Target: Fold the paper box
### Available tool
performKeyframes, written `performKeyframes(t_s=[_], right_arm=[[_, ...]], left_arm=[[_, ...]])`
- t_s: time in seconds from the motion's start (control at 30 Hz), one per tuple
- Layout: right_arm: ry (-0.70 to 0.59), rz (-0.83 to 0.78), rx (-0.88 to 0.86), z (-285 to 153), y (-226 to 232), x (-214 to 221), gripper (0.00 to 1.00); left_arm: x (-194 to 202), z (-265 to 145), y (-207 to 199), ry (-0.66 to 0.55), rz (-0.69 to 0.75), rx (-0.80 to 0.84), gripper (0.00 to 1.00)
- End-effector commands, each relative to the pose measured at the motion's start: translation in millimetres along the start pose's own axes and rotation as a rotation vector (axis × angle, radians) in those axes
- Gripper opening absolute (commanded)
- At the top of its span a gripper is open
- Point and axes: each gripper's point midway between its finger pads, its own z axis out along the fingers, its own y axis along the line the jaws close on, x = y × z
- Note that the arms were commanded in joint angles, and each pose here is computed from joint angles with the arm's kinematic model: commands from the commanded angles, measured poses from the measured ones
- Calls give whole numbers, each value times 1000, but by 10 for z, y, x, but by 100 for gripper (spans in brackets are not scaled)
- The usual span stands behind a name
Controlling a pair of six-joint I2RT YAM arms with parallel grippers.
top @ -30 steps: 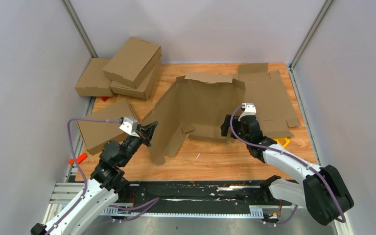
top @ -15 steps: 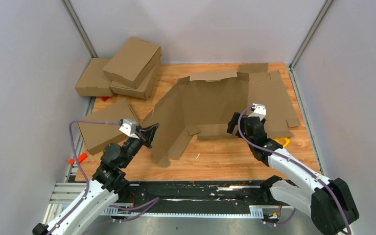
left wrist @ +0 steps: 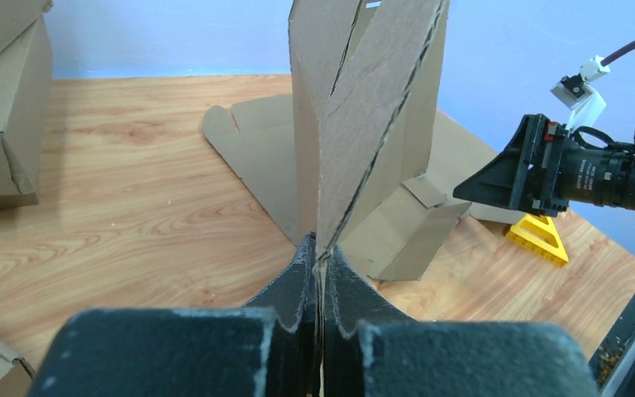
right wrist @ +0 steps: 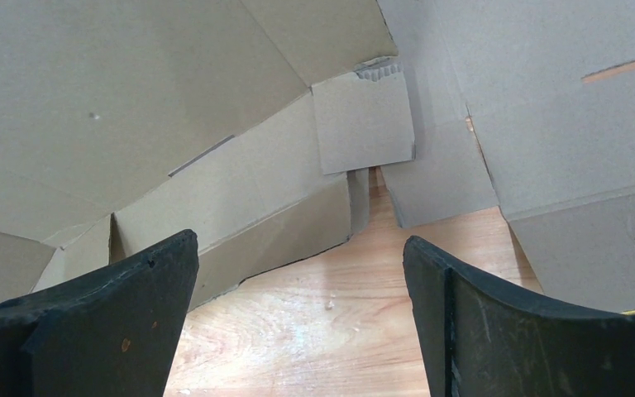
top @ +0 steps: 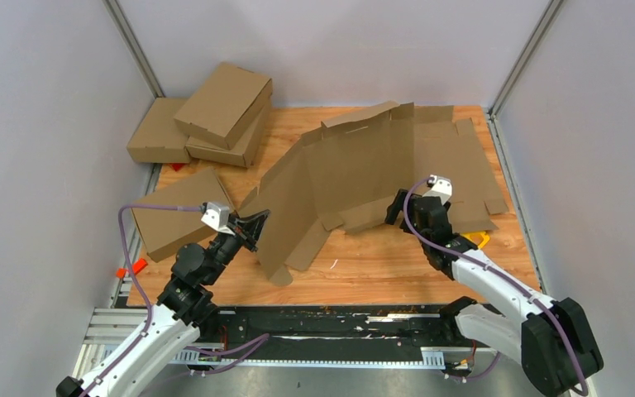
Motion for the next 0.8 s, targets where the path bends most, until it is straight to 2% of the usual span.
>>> performKeyframes(t_s=[0.0, 0.2, 0.47, 0.77], right_arm=[[23, 74, -61, 50, 57, -19, 95], [1, 101, -77, -21, -3, -94, 94], [39, 119, -37, -91, -168, 16, 94], [54, 238, -149, -128, -159, 25, 94]], left_arm=[[-72, 1, -96, 4, 8, 40, 0], [-27, 27, -127, 27, 0, 57, 0], [-55, 27, -129, 34, 25, 57, 0], [-89, -4, -74, 53, 24, 14, 0]])
